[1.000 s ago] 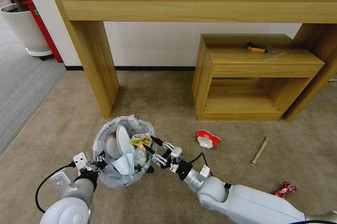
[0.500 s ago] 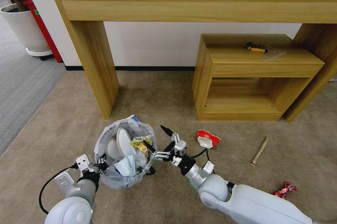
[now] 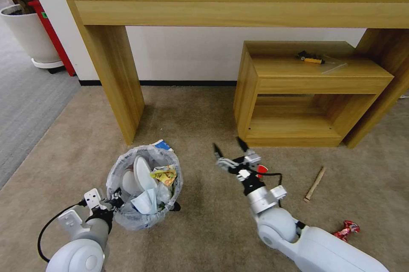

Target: Pick up the trash bin and place the garbage on the floor into it.

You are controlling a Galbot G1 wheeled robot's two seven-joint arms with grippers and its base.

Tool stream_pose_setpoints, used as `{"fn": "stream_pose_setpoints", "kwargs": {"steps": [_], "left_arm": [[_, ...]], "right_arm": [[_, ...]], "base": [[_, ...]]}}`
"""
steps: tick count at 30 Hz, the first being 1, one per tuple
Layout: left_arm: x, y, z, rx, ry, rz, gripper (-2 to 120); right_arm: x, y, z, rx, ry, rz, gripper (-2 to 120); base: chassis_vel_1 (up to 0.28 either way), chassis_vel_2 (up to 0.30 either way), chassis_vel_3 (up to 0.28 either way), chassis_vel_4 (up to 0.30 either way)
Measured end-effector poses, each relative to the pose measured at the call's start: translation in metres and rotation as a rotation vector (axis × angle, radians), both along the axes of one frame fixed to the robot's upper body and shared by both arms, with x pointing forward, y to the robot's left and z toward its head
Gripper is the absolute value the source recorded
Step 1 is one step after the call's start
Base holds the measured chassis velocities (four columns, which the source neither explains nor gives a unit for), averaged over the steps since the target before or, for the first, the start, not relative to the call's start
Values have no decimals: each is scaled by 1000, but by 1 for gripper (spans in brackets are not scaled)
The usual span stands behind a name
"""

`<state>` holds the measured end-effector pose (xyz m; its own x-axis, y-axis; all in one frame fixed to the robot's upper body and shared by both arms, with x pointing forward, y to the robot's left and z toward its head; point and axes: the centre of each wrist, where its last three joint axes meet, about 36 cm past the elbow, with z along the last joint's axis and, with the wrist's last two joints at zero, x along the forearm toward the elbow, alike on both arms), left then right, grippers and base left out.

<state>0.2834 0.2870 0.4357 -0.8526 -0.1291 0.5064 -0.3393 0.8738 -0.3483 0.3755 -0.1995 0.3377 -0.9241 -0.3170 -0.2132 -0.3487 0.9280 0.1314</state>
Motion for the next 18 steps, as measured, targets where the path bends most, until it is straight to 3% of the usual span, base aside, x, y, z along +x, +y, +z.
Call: {"fn": "stream_pose_setpoints", "kwargs": {"steps": [3, 7, 18], "left_arm": [[-2, 1, 6, -3, -15, 2, 0], [-4, 2, 6, -1, -13, 3, 0], [-3, 4, 8, -4, -23, 8, 0]], "right_arm": [[-7, -25, -29, -40, -44, -98, 100], [-16, -43, -45, -70, -75, -111, 100], [-44, -61, -65, -83, -57, -87, 100]], "base": [[0, 0, 0, 0], [0, 0, 0, 0], [0, 0, 0, 0]]}}
